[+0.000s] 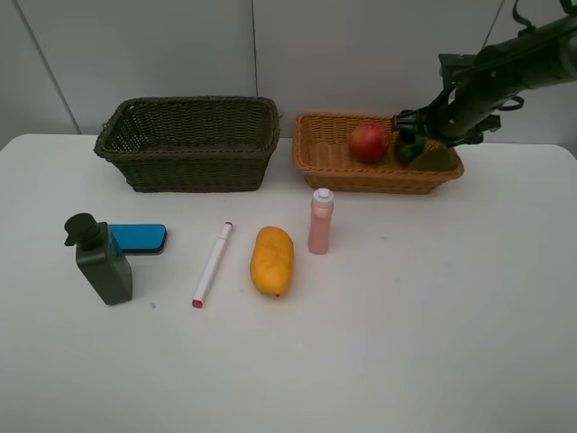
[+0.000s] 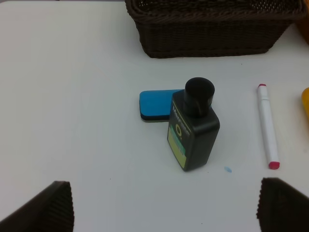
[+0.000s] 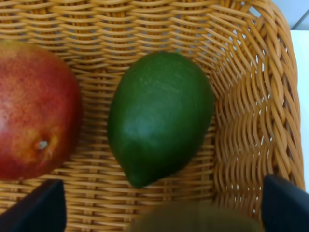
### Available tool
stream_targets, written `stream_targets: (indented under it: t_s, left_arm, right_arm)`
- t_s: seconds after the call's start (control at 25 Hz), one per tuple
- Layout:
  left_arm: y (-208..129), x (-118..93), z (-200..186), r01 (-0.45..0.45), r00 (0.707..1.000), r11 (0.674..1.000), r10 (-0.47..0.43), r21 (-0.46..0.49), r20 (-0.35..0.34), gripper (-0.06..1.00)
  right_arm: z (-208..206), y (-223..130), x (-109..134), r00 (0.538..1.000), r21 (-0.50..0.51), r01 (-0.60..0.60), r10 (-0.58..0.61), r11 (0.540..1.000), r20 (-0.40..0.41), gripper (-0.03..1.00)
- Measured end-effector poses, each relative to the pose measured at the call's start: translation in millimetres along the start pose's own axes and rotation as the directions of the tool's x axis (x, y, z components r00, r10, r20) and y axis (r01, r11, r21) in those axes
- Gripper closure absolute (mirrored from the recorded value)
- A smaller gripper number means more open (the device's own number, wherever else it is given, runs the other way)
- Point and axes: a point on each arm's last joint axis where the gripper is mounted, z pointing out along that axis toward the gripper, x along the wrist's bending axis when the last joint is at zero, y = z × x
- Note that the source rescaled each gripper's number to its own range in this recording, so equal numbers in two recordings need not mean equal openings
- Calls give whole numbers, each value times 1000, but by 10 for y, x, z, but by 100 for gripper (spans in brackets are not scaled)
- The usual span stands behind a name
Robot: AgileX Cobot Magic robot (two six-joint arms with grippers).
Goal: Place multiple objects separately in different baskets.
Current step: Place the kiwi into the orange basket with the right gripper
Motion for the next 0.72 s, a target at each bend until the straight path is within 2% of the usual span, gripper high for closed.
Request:
stream_targets:
  t_s: [0.52,0.72]
  left_arm:
    - [0,0,0,0,1000,1000,0,0,0,-5]
    - [0,0,0,0,1000,1000,0,0,0,-5]
  right_arm:
    - [-4,2,0,1000,-1,1,-1,1000,-1,-3]
    - [-126,48,30,1000,-8,11,-11,1000,0,-3]
